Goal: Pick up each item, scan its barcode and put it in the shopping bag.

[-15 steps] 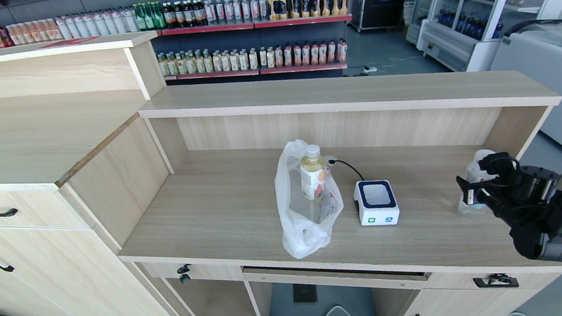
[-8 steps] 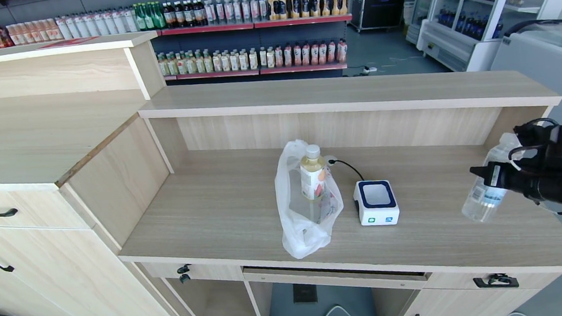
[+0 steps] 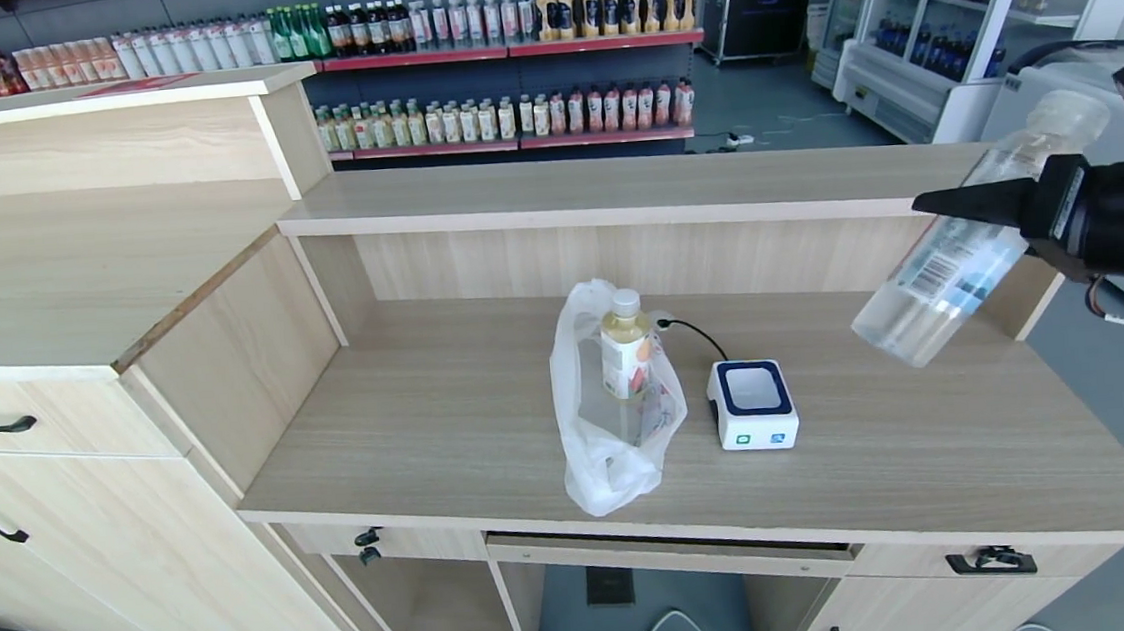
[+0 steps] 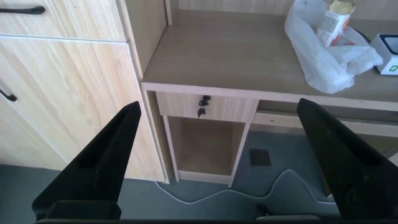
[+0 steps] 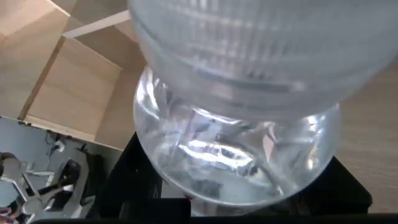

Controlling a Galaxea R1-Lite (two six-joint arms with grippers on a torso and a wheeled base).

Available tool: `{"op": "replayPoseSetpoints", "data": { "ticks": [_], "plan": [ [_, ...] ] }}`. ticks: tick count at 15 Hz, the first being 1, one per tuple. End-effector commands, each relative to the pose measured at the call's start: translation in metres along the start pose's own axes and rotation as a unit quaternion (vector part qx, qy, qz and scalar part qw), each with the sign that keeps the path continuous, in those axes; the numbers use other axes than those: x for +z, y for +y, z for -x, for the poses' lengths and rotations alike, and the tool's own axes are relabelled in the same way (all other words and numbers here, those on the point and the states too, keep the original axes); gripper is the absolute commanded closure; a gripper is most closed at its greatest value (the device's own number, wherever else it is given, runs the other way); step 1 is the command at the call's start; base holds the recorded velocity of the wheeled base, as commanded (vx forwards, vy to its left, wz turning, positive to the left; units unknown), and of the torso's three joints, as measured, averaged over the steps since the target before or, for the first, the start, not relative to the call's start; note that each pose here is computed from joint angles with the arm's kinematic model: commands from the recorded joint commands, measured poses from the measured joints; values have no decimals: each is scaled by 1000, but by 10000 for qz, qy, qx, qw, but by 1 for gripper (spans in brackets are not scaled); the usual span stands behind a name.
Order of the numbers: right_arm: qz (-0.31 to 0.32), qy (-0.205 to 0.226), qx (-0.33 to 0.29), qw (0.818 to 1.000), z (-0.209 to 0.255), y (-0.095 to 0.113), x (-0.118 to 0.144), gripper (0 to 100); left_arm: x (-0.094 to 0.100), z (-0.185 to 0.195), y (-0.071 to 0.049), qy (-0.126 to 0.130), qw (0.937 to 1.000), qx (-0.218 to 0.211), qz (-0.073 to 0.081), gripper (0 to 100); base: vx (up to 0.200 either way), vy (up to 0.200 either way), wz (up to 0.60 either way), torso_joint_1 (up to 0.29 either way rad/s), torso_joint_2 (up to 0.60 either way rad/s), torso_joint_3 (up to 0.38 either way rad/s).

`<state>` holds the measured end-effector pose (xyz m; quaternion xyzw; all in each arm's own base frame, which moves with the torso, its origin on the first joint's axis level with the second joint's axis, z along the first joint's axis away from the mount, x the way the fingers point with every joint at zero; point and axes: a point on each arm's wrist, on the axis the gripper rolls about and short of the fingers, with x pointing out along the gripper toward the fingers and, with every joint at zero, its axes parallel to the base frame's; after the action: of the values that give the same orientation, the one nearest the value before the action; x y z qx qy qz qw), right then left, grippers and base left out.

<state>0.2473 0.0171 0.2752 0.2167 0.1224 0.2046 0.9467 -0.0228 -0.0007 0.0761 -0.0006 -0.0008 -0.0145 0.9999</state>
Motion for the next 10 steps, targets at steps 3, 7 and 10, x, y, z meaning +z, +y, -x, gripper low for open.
{"op": "replayPoseSetpoints", "data": {
  "ticks": [3,7,10],
  "plan": [
    [170,29,1533,9880,36,64,10,100,0,0,0,1,10000,-1,1,0,0,0,0,0,0,0],
    [273,174,2115,9768,43,89,4,100,0,0,0,1,10000,-1,1,0,0,0,0,0,0,0],
    [291,475,2616,9636,68,110,-7,100,0,0,0,1,10000,-1,1,0,0,0,0,0,0,0]
  ]
}}
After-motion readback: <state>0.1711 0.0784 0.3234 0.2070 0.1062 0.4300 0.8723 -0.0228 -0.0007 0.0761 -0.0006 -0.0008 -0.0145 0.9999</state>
